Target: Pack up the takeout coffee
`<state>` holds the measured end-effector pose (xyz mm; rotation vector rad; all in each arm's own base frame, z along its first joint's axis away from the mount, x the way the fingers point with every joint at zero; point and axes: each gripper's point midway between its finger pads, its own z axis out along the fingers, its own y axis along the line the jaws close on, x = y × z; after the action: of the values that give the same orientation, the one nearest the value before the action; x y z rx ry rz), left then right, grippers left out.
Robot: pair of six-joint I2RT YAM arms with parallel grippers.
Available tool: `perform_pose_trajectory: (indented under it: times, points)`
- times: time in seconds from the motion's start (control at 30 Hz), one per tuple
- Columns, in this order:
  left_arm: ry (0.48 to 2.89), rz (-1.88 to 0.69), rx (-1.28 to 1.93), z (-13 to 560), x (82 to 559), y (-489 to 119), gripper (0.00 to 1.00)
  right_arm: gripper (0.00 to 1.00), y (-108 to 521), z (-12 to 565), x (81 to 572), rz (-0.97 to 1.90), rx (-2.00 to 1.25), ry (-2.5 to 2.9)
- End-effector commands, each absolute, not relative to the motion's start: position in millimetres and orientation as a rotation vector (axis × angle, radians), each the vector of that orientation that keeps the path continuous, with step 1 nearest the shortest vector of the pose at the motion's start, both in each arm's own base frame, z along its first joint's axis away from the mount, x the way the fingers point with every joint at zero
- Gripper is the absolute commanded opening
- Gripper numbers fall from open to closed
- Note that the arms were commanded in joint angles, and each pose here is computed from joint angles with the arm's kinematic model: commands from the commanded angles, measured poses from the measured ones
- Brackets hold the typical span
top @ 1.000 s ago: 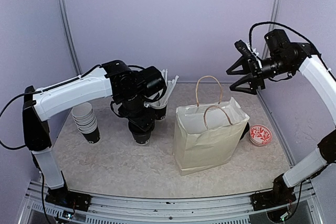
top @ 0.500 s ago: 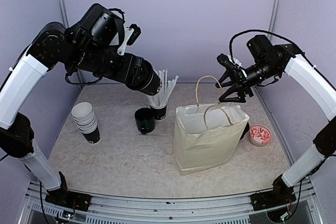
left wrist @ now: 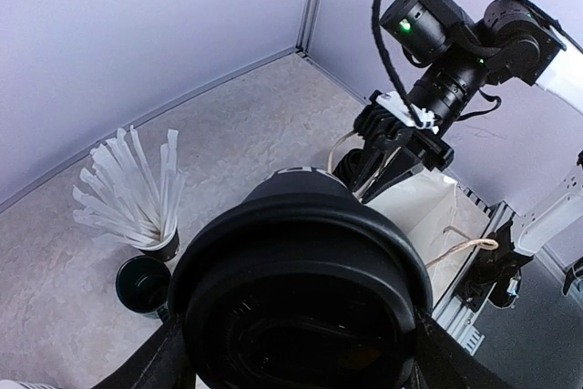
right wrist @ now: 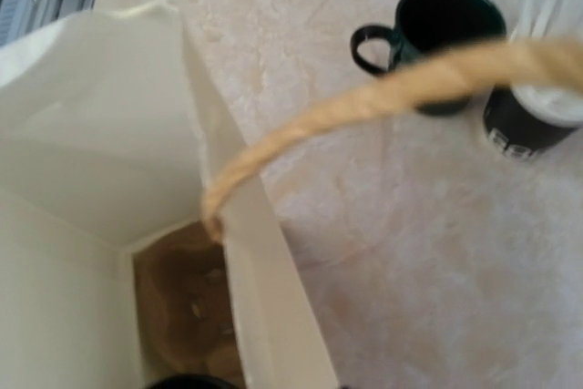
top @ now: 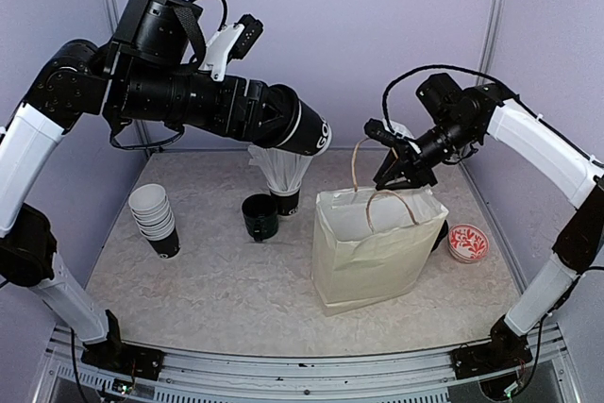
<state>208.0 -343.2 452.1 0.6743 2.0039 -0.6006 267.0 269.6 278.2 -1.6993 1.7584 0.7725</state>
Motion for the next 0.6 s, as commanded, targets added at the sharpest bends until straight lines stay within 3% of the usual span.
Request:
perform_pose_trajectory:
  times: [0.0,0.1,0.57]
  points:
    - [1.957,-0.646,0.707,460,204,-357,0.67,0.09,271,270,271,0.754,-1.699,1.827]
    - [1.955,-0.663,0.742,456,201,-365,0.67,0.00,273,277,278,0.731,-1.657,1.831]
    - [2.013,-0.678,0.937,412,188,-411,0.67,0.00,271,308,282,0.713,-1.505,1.855]
